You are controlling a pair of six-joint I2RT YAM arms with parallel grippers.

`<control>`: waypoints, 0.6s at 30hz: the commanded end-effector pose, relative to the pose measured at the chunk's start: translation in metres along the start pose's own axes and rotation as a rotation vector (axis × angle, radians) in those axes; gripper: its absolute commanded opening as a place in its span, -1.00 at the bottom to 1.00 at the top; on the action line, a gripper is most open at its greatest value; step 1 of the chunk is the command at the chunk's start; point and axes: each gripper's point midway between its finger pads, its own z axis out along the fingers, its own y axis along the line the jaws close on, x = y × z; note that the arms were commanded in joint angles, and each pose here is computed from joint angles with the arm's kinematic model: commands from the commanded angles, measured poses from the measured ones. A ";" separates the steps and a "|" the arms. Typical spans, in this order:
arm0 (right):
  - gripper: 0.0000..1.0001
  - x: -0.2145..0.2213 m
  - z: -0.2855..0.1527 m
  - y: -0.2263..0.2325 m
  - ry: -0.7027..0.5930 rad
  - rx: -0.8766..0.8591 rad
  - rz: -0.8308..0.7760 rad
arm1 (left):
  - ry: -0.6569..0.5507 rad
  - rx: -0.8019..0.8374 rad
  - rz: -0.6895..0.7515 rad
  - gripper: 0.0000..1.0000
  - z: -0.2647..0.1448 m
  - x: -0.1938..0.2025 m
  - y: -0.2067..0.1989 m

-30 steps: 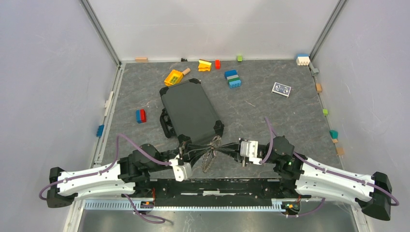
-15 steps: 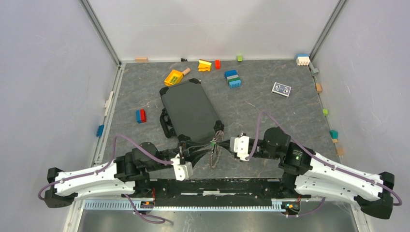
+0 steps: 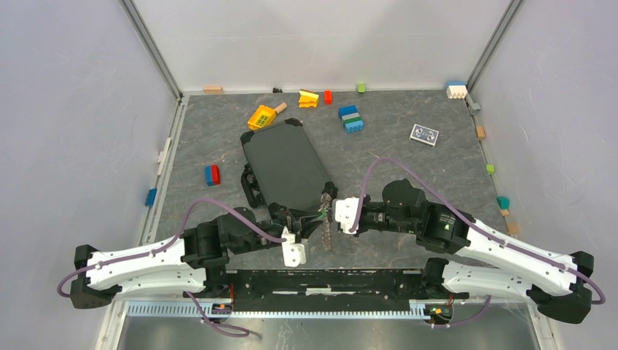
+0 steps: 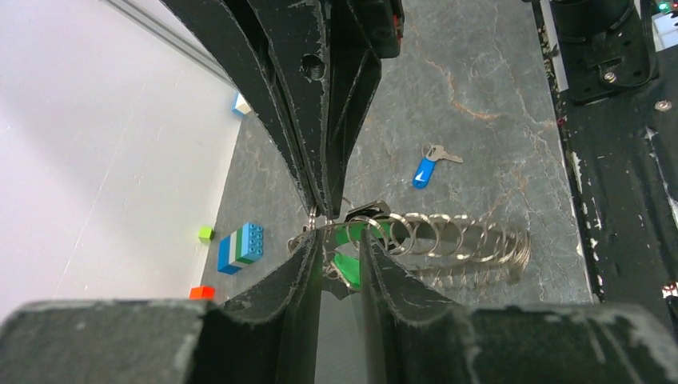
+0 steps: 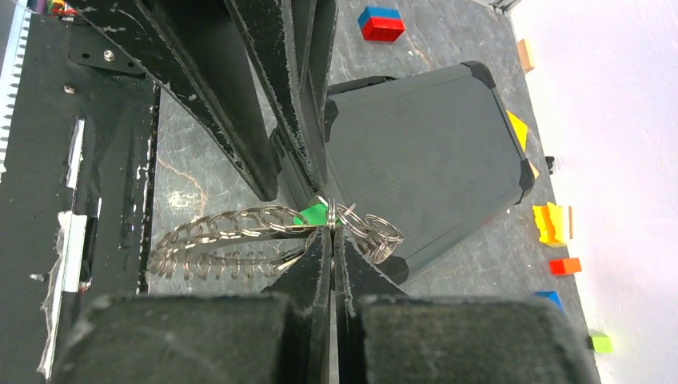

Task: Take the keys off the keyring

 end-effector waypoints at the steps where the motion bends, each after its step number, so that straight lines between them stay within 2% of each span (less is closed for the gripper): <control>1: -1.00 -0.028 -0.008 -0.017 -0.054 0.040 -0.025 | -0.014 -0.059 0.039 -0.41 -0.003 -0.013 0.021; 18: -1.00 -0.038 -0.005 -0.005 -0.097 -0.037 -0.024 | -0.041 -0.124 0.010 -0.41 0.002 -0.018 0.031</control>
